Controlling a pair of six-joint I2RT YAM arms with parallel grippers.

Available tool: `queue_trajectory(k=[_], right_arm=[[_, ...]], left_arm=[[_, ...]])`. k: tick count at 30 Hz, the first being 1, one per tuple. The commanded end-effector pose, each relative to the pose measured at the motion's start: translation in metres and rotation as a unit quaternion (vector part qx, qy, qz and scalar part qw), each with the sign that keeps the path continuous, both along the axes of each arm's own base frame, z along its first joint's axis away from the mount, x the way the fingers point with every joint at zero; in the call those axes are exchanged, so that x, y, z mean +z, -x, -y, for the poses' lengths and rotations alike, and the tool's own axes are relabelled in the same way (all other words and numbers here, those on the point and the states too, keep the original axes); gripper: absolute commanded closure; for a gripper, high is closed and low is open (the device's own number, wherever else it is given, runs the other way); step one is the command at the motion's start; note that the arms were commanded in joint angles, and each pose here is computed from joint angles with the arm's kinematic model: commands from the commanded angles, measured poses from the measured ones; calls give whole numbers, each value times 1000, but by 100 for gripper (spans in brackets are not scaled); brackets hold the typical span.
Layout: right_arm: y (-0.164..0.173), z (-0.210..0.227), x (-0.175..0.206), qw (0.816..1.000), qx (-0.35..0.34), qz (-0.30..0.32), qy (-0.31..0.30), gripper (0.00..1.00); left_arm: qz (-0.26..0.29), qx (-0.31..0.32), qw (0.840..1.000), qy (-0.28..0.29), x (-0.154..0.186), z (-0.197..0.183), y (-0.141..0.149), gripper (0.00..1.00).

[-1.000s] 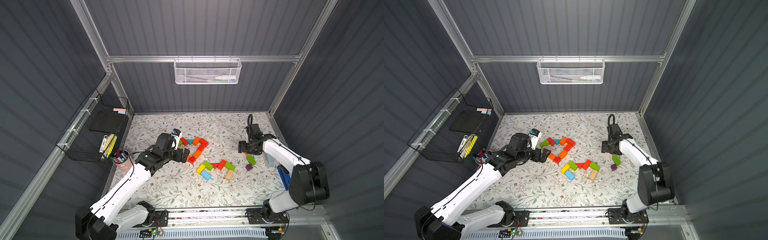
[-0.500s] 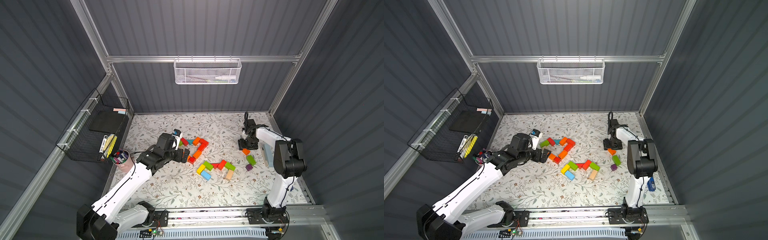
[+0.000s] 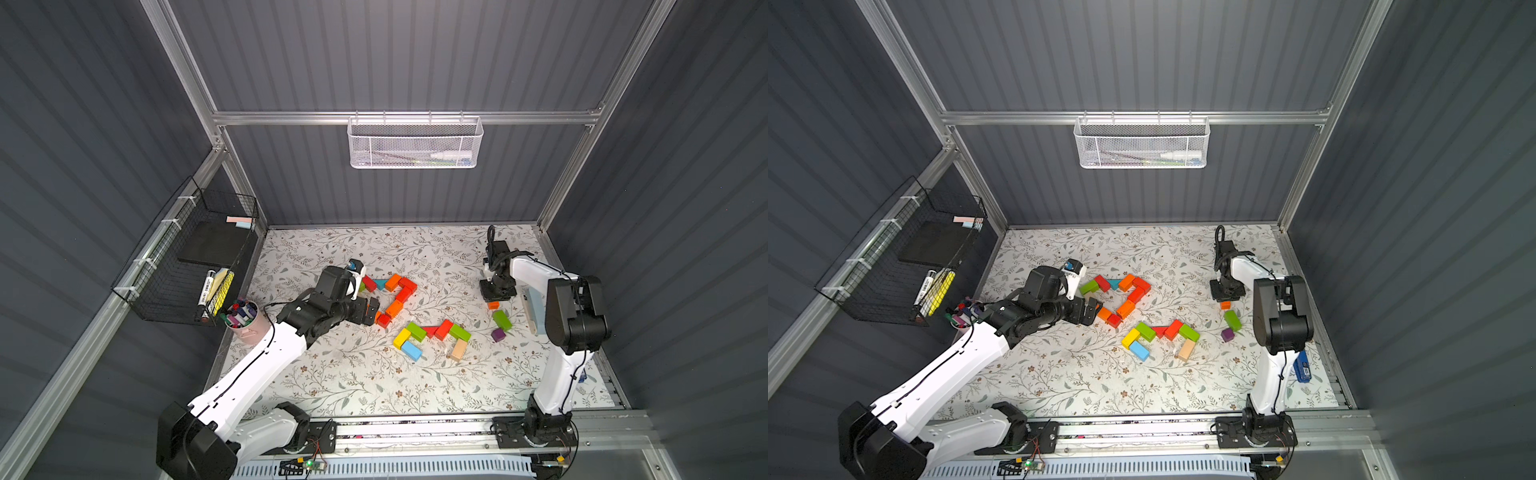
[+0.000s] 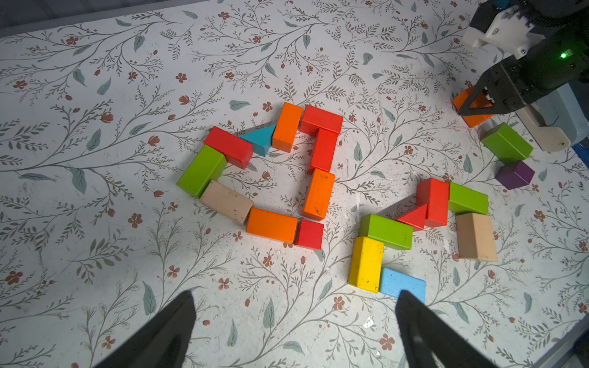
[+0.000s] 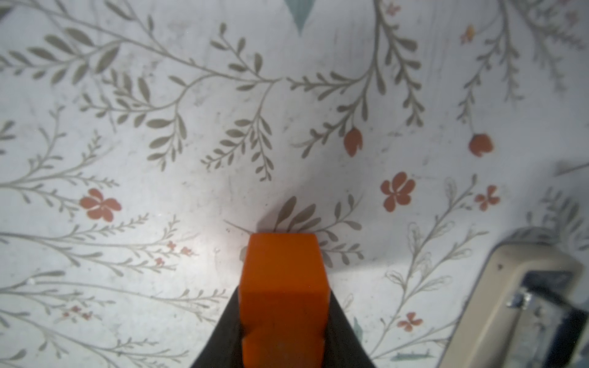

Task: Assemble a heart with building blocks
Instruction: Pick up the building block from the center of the board.

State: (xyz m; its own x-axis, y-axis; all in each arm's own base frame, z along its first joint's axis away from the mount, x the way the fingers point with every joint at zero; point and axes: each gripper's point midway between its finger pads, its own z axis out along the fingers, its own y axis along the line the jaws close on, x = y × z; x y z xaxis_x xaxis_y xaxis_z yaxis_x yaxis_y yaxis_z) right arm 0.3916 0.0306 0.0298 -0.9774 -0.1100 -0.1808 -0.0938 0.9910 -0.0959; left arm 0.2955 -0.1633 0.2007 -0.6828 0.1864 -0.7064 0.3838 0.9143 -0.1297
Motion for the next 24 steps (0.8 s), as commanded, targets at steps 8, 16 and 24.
queue_trajectory(k=[8,16,24], right_arm=[[5,-53,69,990,100,91,32,79],[65,-137,79,967,232,103,14,79],[135,-191,78,940,328,93,-25,79]], left_arm=[[2,10,1000,-7,-2,-5,-4,1],[-10,20,1000,-11,-6,-7,-6,1],[-21,21,1000,-8,-9,-7,-4,1]])
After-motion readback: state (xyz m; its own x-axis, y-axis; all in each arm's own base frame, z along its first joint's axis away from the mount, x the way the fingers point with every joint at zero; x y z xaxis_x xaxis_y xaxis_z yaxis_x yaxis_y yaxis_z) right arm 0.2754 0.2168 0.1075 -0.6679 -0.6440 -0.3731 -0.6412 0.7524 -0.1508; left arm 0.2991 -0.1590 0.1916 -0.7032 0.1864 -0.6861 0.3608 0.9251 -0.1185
